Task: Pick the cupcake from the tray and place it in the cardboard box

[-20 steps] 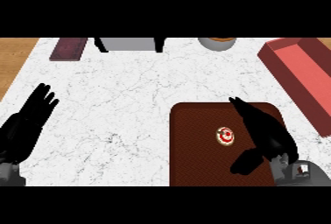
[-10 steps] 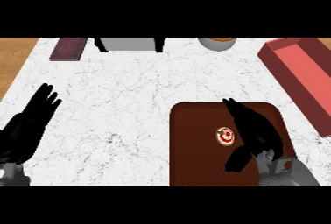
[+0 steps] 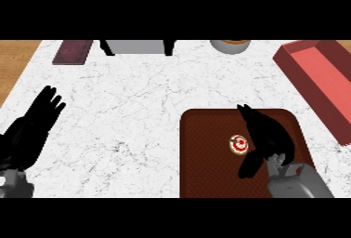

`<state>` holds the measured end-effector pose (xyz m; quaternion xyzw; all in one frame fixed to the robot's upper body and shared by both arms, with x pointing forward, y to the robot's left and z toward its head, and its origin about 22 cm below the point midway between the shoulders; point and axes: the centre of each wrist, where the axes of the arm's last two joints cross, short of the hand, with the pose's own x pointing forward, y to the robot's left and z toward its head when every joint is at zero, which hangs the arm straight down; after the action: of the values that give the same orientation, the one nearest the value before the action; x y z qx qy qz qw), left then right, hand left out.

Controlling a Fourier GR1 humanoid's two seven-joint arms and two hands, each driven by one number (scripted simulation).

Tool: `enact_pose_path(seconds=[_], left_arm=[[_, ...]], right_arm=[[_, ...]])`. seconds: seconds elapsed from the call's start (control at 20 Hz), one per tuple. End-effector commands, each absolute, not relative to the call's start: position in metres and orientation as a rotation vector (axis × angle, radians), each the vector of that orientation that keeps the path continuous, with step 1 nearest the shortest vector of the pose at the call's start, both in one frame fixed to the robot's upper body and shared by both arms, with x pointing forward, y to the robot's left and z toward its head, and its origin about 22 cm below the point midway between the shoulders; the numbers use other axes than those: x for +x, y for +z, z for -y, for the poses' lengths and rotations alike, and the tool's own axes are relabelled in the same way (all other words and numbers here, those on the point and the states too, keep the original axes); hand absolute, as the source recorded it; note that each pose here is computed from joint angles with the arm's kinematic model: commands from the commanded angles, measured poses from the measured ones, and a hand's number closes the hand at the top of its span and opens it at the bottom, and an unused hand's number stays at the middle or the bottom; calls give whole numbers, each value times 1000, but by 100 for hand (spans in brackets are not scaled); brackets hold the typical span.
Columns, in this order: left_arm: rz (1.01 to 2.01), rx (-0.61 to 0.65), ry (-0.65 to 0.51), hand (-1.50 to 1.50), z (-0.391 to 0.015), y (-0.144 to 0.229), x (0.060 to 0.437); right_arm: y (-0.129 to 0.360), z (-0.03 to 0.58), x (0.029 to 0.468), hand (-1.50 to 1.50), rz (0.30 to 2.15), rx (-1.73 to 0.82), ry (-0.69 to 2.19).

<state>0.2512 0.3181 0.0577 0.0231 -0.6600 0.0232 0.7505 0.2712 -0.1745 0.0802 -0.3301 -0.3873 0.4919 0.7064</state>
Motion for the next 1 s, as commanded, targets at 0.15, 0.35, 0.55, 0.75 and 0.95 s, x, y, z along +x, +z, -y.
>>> enact_pose_path(seconds=[0.15,0.35,0.55,0.75,0.95], left_arm=[[1451,51,40,0,-300,45,242],[1430,54,64,0,-329,48,254],[1442,59,45,0,-326,52,257],[1434,50,33,0,-312,53,242],[1462,45,42,0,-304,50,253]], right_arm=[[64,155,266,-150,809,-741,1126],[66,181,275,-150,803,-720,1134],[63,168,258,-150,789,-708,1132],[31,169,290,-150,756,-718,1143],[19,169,270,-150,751,-727,1144]])
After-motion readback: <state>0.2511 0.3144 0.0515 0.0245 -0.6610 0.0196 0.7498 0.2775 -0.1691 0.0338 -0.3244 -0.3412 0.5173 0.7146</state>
